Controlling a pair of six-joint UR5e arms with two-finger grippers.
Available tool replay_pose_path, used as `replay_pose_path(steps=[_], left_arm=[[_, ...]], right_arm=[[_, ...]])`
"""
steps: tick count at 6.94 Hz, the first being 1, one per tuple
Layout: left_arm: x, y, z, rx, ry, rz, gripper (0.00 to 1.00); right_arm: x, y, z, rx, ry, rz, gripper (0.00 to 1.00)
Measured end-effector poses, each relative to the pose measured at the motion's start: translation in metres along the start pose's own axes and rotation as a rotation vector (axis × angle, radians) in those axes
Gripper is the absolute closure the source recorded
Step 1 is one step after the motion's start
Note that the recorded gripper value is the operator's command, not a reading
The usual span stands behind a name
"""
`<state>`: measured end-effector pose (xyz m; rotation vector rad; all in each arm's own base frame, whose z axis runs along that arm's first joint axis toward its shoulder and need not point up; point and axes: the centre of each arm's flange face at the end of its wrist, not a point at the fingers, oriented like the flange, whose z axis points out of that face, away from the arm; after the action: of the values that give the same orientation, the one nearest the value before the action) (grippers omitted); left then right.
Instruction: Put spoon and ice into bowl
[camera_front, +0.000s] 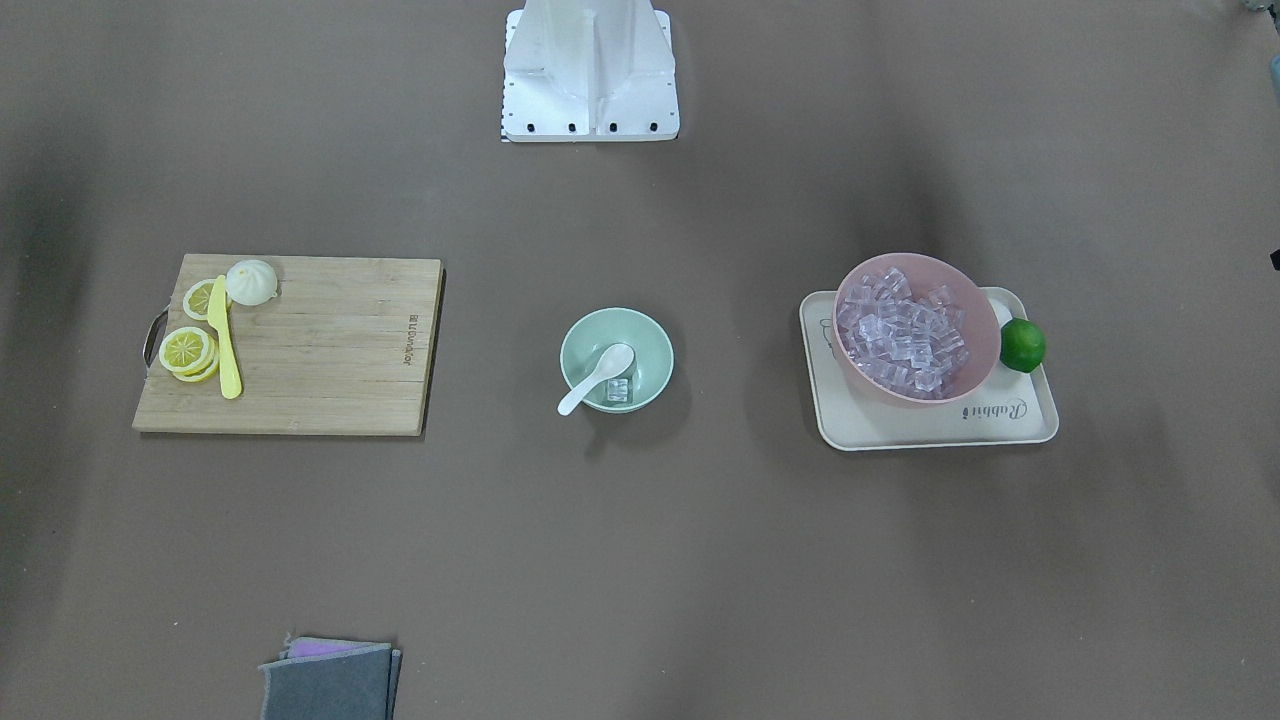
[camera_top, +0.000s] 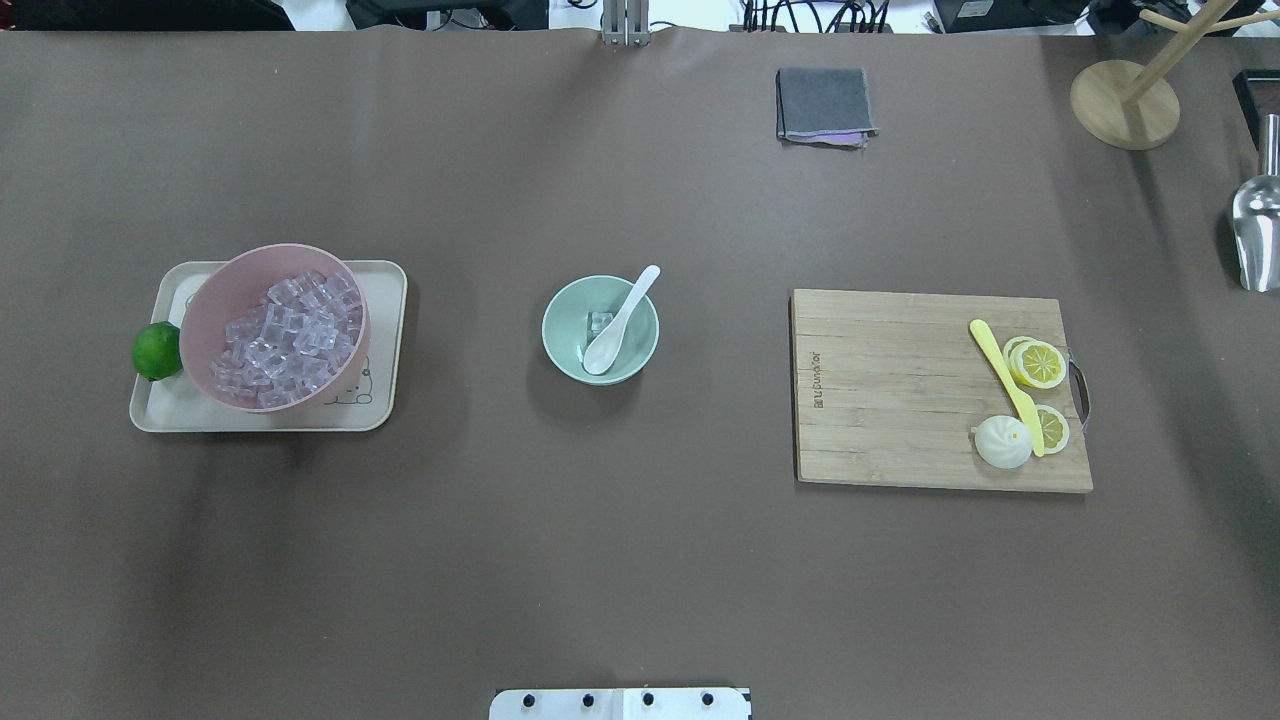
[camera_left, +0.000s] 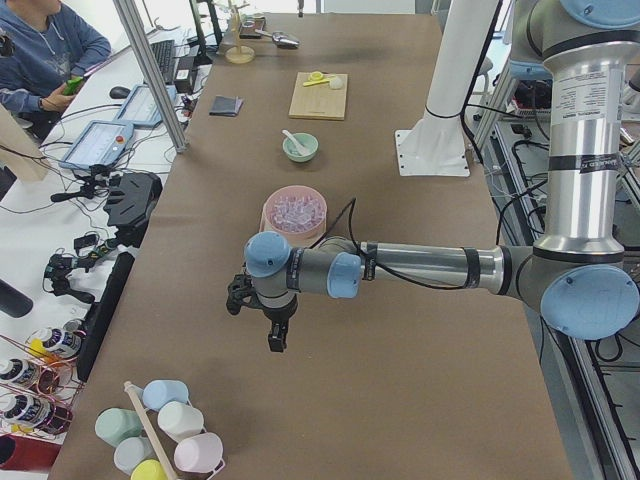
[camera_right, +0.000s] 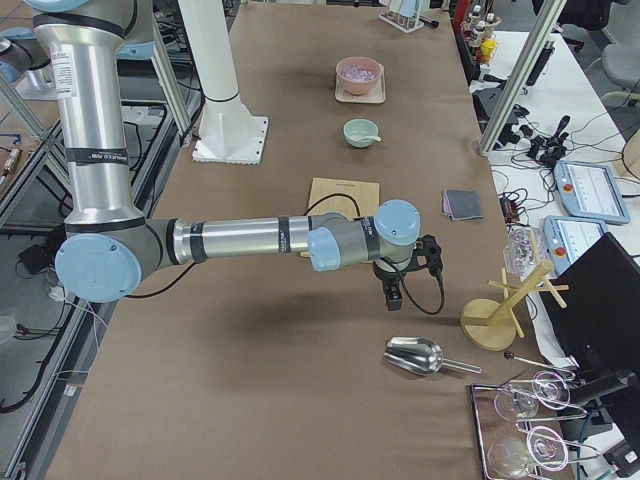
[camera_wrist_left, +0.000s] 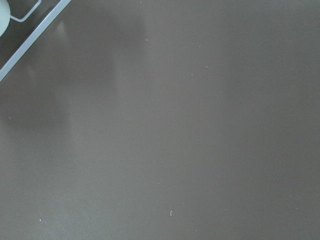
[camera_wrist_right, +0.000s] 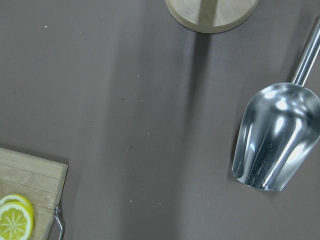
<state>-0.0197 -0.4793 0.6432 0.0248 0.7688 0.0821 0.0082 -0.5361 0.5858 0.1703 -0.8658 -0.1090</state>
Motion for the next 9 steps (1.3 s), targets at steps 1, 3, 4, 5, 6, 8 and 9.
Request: replay_pose_path(steps=[1, 3, 4, 5, 6, 8, 9], left_arm=[[-0.001, -0.001, 0.000, 0.001, 0.003, -0.003, 0.02], [0.001, -0.002, -0.004, 0.008, 0.004, 0.000, 0.02], [0.002, -0.003, -0.006, 0.013, 0.004, 0.002, 0.02], [0.004, -0.004, -0.009, 0.018, 0.004, 0.006, 0.02], [0.006, -0.005, -0.012, 0.024, 0.004, 0.011, 0.02], [0.007, -0.003, -0.013, 0.027, 0.003, 0.012, 0.02], [0.006, -0.003, -0.012, 0.025, 0.003, 0.011, 0.02]], right_arm=[[0.000, 0.000, 0.000, 0.000, -0.001, 0.000, 0.00], [0.000, 0.002, 0.001, -0.001, -0.007, 0.002, 0.00], [0.001, 0.002, 0.001, -0.002, -0.008, 0.002, 0.00], [0.001, 0.003, 0.001, -0.002, -0.008, 0.003, 0.00], [0.001, 0.003, 0.001, -0.002, -0.007, 0.003, 0.00], [0.002, 0.003, 0.002, -0.003, -0.006, 0.005, 0.00], [0.001, 0.003, 0.001, -0.002, -0.006, 0.005, 0.00]])
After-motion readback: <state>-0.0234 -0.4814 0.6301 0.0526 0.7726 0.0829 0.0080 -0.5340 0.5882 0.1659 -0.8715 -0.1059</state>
